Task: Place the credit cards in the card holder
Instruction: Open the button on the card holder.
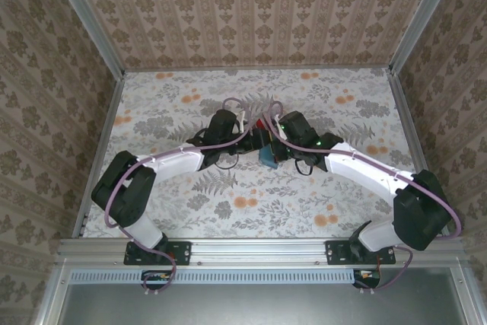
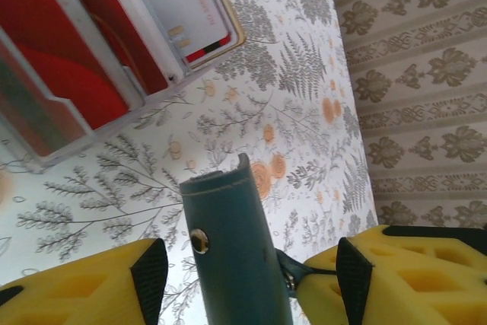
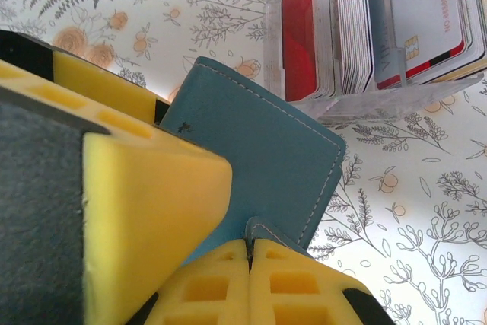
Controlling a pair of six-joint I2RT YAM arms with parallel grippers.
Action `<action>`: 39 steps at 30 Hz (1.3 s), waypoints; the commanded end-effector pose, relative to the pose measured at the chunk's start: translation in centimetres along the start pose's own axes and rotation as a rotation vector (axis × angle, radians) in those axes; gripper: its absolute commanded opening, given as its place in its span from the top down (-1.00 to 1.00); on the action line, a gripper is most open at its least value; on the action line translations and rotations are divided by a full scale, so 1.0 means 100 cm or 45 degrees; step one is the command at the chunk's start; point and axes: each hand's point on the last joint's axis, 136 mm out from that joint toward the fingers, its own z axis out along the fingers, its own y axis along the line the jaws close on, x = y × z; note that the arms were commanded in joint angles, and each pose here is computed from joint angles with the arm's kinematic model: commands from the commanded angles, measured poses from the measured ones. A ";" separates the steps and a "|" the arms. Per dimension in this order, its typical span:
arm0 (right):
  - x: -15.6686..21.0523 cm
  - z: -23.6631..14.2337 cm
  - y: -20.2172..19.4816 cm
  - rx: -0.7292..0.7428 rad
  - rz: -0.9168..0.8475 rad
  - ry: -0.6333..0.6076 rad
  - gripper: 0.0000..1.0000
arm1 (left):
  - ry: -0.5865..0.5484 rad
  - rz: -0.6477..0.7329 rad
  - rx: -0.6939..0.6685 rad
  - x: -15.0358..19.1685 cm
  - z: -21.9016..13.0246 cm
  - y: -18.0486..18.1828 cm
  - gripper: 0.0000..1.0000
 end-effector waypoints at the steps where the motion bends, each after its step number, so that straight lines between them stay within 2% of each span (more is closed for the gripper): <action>1: -0.026 -0.017 0.008 -0.069 0.073 -0.152 1.00 | 0.022 0.011 0.062 0.000 0.007 -0.010 -0.13; 4: -0.030 -0.017 0.007 -0.069 0.095 -0.158 1.00 | 0.019 0.006 0.071 0.001 0.008 -0.009 0.03; 9: -0.031 -0.016 0.001 -0.062 0.136 -0.169 1.00 | 0.024 0.005 0.091 -0.002 0.007 -0.009 0.68; 11: -0.029 -0.016 -0.004 -0.048 0.149 -0.164 1.00 | 0.012 0.002 0.086 -0.005 0.005 -0.007 0.81; 20: -0.010 -0.013 -0.043 0.032 0.279 -0.132 1.00 | -0.041 0.028 0.095 -0.020 -0.014 -0.006 0.84; 23: 0.003 -0.007 -0.058 0.019 0.398 -0.099 1.00 | -0.060 0.057 0.127 -0.026 -0.019 -0.016 0.85; 28: 0.016 0.004 -0.071 -0.050 0.549 -0.062 0.86 | -0.066 0.118 0.235 -0.040 -0.024 -0.048 0.86; 30: 0.014 0.003 -0.069 -0.089 0.565 -0.067 0.76 | -0.074 0.140 0.272 -0.045 -0.026 -0.058 0.86; 33: -0.001 -0.003 -0.059 -0.302 0.609 -0.131 0.40 | -0.064 0.182 0.295 -0.048 -0.029 -0.069 0.86; 36: -0.020 -0.015 -0.059 -0.478 0.650 -0.174 0.23 | -0.066 0.224 0.308 -0.052 -0.032 -0.077 0.86; 39: -0.036 -0.028 -0.056 -0.585 0.620 -0.208 0.18 | -0.041 0.257 0.334 -0.053 -0.034 -0.085 0.85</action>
